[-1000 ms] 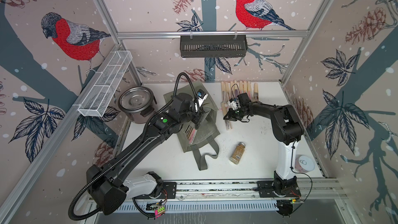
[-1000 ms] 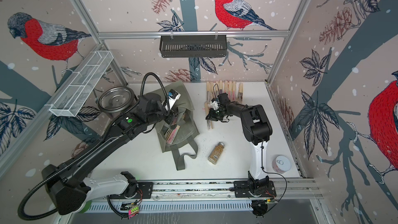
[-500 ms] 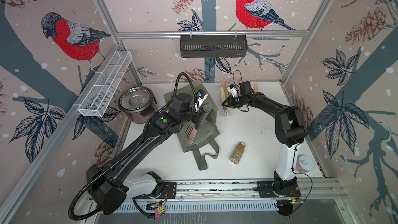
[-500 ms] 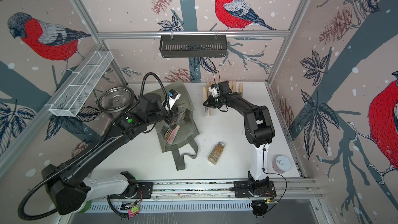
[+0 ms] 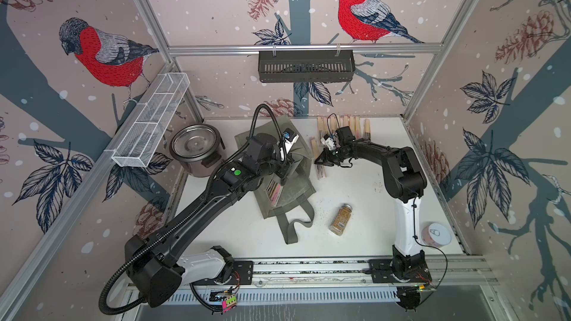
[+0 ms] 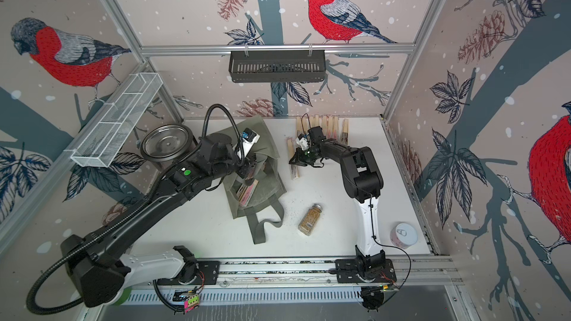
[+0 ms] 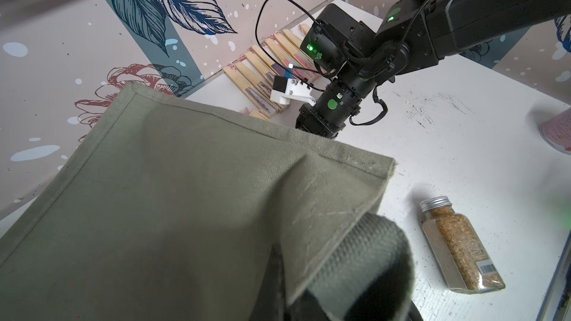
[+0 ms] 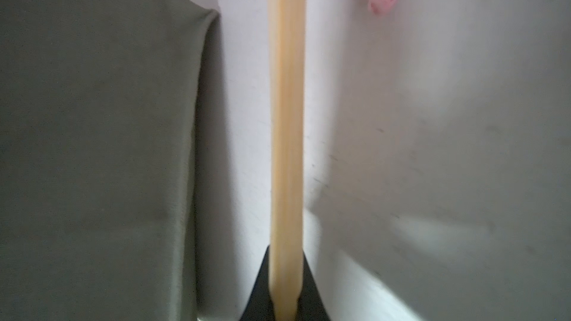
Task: Take out the folding fans from the tote bags
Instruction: Place the folding fan at the center of the board.
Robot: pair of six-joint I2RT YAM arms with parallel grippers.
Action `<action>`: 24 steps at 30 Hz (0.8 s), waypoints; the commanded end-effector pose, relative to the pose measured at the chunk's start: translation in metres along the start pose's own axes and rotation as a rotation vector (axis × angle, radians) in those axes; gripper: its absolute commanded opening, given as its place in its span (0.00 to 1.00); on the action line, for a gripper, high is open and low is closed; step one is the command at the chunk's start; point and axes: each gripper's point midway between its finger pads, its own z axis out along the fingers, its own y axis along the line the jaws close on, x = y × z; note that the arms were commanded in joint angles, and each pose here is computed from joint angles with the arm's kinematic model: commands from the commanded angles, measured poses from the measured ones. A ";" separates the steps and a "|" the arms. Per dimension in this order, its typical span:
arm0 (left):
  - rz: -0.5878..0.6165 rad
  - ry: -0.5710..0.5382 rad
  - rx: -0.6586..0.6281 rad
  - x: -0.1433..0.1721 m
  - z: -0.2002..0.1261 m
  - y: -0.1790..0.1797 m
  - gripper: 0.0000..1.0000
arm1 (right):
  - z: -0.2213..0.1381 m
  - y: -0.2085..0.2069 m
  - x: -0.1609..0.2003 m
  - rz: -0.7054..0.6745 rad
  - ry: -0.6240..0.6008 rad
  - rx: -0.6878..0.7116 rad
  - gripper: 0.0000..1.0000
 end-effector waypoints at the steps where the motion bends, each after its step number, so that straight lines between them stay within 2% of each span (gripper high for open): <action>1: 0.012 -0.034 -0.006 -0.009 -0.001 0.002 0.00 | -0.006 -0.003 -0.002 -0.009 -0.031 0.003 0.10; 9: 0.011 -0.028 -0.003 -0.008 0.001 0.001 0.00 | -0.008 -0.026 0.013 0.038 -0.008 0.043 0.13; 17: 0.011 -0.028 -0.002 -0.008 0.001 0.001 0.00 | -0.012 -0.029 0.016 0.045 -0.020 0.077 0.16; 21: 0.011 -0.028 -0.003 -0.008 0.001 0.001 0.00 | -0.013 -0.031 0.018 0.053 -0.026 0.105 0.25; 24: 0.011 -0.027 -0.003 -0.008 0.001 0.001 0.00 | -0.018 -0.037 0.018 0.049 -0.044 0.176 0.31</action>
